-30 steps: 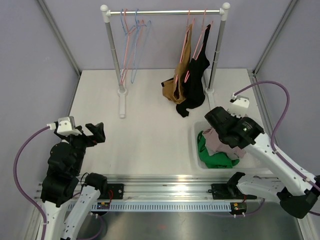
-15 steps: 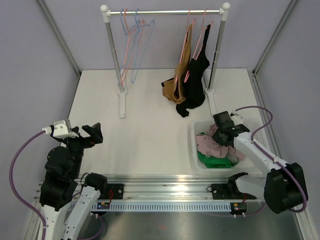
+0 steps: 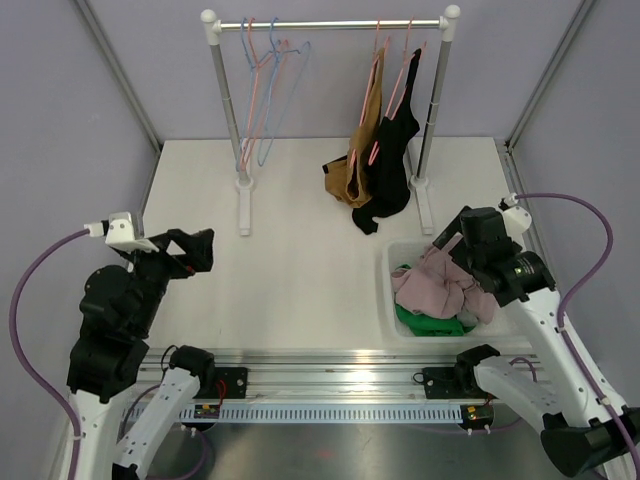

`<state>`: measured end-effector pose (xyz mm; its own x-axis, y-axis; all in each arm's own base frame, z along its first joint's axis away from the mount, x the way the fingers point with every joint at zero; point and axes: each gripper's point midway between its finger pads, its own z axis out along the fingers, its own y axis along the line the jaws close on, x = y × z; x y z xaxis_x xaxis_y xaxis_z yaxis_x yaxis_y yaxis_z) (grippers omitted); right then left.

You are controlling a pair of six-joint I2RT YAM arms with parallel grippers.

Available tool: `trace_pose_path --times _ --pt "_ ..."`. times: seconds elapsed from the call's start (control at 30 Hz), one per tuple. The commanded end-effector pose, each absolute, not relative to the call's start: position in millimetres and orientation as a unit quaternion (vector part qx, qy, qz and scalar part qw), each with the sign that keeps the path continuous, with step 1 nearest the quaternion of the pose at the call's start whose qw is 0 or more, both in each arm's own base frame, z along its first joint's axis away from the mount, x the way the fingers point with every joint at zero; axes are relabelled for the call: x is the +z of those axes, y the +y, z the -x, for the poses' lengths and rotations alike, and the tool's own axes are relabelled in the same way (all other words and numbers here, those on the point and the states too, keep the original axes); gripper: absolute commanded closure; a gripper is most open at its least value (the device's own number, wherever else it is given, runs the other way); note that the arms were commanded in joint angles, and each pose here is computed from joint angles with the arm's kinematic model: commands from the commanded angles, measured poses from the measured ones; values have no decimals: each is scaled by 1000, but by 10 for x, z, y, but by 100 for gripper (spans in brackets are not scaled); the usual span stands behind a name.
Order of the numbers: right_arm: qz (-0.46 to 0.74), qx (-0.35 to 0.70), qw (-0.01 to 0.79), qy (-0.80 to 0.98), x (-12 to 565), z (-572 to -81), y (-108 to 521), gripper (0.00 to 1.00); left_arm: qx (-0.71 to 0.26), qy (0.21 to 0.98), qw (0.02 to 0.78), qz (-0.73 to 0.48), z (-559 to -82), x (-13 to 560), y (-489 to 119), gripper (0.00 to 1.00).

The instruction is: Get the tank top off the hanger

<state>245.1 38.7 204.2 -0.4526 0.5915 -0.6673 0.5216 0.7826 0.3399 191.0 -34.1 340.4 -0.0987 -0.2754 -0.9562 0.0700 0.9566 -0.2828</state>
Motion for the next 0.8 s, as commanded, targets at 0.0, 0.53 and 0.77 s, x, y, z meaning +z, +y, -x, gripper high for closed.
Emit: trace_pose_path --times 0.0,0.53,0.77 --pt "-302 18 441 845 2325 -2367 231 1 -234 719 654 28 -1986 3744 -777 1" --pt "-52 346 480 804 3033 -1792 1269 4 -289 711 637 -70 -3058 4502 -2235 1" --pt "-16 400 459 793 3005 -1502 1407 8 -285 670 675 -117 -3715 4754 -2808 1"
